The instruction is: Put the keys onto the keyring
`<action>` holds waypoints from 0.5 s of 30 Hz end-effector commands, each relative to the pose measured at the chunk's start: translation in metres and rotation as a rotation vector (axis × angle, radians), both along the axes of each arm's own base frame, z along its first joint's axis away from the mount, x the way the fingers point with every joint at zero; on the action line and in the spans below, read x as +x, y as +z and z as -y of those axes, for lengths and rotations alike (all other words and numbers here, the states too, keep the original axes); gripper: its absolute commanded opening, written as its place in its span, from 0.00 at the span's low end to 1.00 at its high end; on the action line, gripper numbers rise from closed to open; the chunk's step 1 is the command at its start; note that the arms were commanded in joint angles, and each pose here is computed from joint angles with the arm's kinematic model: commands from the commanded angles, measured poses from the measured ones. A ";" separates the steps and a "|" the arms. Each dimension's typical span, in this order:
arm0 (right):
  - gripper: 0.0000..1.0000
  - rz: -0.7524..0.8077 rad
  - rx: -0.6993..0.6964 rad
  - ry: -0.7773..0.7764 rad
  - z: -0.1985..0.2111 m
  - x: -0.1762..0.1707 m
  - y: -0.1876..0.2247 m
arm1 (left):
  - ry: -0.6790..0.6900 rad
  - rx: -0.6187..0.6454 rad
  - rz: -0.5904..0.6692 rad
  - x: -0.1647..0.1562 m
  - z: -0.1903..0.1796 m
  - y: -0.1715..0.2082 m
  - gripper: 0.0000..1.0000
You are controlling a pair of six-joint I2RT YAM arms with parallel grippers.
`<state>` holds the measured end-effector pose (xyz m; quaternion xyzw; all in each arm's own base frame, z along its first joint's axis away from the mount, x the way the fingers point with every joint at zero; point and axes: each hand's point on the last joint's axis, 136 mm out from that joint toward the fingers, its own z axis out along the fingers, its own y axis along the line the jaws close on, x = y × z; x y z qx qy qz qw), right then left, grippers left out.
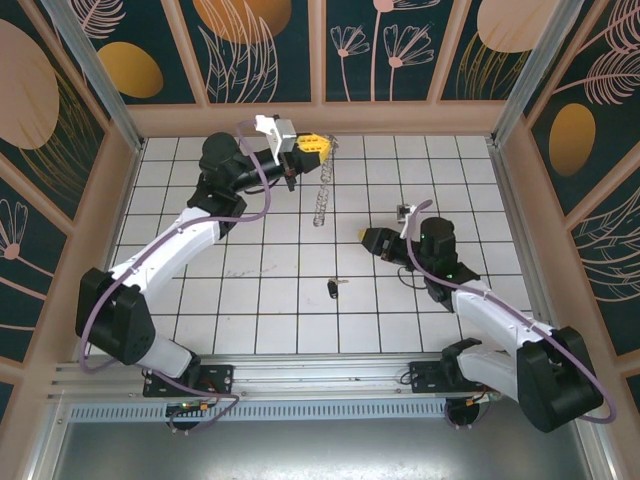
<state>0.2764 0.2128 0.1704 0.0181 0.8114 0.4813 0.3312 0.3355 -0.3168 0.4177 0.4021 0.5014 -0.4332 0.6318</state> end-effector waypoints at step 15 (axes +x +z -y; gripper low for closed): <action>0.41 -0.377 -0.240 -0.108 -0.038 -0.038 -0.082 | 0.167 -0.055 -0.024 -0.008 -0.035 -0.005 0.00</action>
